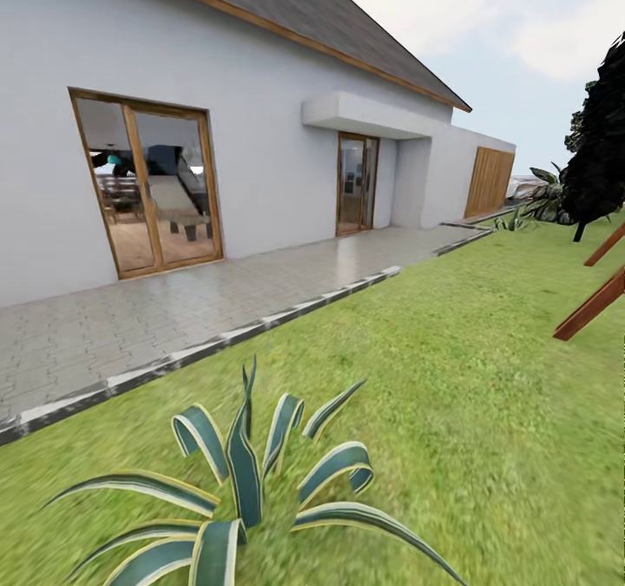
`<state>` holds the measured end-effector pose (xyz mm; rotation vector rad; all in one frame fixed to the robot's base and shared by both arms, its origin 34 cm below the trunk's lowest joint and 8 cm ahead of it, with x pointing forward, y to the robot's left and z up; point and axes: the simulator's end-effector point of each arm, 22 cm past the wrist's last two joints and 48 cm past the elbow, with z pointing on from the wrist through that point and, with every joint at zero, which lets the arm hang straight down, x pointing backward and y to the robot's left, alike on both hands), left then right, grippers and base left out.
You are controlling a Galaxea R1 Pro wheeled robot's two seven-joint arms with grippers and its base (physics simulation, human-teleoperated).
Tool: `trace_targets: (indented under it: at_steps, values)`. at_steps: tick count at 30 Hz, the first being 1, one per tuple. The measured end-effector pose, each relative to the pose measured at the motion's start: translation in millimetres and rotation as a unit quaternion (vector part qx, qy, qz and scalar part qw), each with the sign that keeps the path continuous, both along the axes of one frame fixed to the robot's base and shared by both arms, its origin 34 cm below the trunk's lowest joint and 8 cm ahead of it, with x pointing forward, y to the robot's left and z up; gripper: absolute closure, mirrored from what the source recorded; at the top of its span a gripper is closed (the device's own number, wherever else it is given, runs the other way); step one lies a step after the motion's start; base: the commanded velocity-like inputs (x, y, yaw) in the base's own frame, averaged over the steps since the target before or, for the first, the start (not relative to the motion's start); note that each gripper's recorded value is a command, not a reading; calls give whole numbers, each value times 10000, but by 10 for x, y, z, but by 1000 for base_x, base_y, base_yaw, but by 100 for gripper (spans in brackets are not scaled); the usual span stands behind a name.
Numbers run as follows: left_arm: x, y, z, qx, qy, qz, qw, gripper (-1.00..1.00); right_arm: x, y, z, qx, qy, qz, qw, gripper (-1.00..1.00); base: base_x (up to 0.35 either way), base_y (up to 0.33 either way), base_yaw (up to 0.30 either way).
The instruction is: Take the three Easter eggs out of the wicker basket on the lawn in the garden, then place them on the lawn next to a single tree (choose any tree) so that all three eggs are next to the same tree and none are left in the basket.
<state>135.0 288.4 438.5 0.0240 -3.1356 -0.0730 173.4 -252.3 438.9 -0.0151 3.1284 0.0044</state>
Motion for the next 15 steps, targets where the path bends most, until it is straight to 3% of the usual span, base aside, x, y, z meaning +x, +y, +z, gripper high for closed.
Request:
trace_targets:
  at_steps: [15]
  values:
    - [-2, 0, 0, 1, 4, 0, 10000, -100, 0, 0, 0, 0, 1, 0, 10000, -100, 3, -279, 0]
